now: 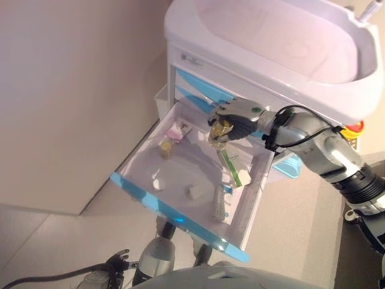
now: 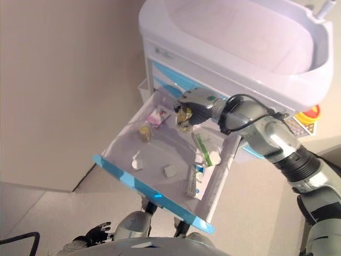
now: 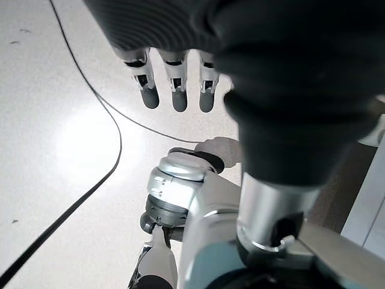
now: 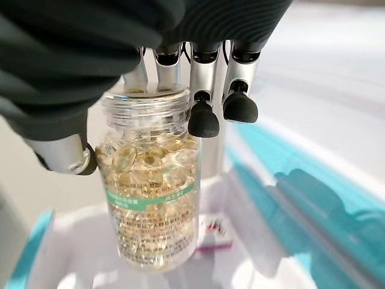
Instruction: Open the drawer and pick up the medicine
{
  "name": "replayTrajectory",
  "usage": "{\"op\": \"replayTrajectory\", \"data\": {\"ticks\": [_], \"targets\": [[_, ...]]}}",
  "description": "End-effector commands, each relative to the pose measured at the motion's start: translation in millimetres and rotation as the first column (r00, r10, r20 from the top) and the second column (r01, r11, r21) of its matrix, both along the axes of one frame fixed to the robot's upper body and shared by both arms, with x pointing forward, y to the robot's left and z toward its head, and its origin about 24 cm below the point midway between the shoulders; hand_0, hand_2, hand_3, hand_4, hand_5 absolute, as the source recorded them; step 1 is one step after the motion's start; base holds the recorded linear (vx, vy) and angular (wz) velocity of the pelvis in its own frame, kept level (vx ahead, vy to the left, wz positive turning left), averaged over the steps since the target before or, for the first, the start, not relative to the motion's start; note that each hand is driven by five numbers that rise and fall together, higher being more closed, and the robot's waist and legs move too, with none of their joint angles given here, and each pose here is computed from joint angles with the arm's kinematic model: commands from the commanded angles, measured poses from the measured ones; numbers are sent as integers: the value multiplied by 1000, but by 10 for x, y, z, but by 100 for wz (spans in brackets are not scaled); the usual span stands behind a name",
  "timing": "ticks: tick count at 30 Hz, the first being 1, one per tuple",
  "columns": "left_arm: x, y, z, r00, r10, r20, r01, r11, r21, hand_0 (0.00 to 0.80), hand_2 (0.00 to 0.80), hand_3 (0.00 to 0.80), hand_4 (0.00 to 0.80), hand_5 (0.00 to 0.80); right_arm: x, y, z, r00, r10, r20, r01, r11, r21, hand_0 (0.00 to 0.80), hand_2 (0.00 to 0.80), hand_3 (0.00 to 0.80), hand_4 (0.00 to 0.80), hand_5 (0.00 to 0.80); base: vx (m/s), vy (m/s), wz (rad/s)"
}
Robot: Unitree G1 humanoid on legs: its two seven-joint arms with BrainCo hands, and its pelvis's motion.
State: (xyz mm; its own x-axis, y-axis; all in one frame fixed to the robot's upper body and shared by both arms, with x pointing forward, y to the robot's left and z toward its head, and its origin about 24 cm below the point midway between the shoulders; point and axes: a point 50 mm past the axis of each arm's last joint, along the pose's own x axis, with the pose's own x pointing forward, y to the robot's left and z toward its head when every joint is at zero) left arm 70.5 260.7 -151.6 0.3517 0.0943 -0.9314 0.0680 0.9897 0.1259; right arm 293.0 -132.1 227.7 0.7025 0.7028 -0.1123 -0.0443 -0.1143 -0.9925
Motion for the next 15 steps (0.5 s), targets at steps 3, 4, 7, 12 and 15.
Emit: {"op": "replayTrajectory", "data": {"ticks": [3, 4, 7, 12, 15], "targets": [[-200, -33, -65, 996, -10, -87, 9, 1000, -9, 0, 0, 0, 0, 0, 32, -97, 479, 995, -34, 94, 29, 998, 58, 800, 800, 800, 800, 800, 60, 14, -12], [-209, -31, -66, 996, -9, -93, 8, 1000, -11, 0, 0, 0, 0, 0, 60, -153, 528, 993, -66, 101, 59, 996, 71, 800, 800, 800, 800, 800, 52, 5, -6], [-252, -30, -73, 994, -9, -110, 7, 1000, -13, 0, 0, 0, 0, 0, 144, -329, 669, 980, -157, 122, 144, 983, 111, 800, 800, 800, 800, 800, 55, -2, 0], [-317, -2, -73, 990, -11, -140, 9, 1000, -13, 0, 0, 0, 0, 0, 289, -675, 892, 928, -332, 172, 302, 937, 177, 800, 800, 800, 800, 800, 50, 3, 2], [-341, 27, -66, 988, -15, -153, 14, 1000, -10, 0, 0, 0, 0, 0, 370, -900, 1006, 875, -438, 207, 397, 893, 213, 800, 800, 800, 800, 800, 46, 0, 3]]}}
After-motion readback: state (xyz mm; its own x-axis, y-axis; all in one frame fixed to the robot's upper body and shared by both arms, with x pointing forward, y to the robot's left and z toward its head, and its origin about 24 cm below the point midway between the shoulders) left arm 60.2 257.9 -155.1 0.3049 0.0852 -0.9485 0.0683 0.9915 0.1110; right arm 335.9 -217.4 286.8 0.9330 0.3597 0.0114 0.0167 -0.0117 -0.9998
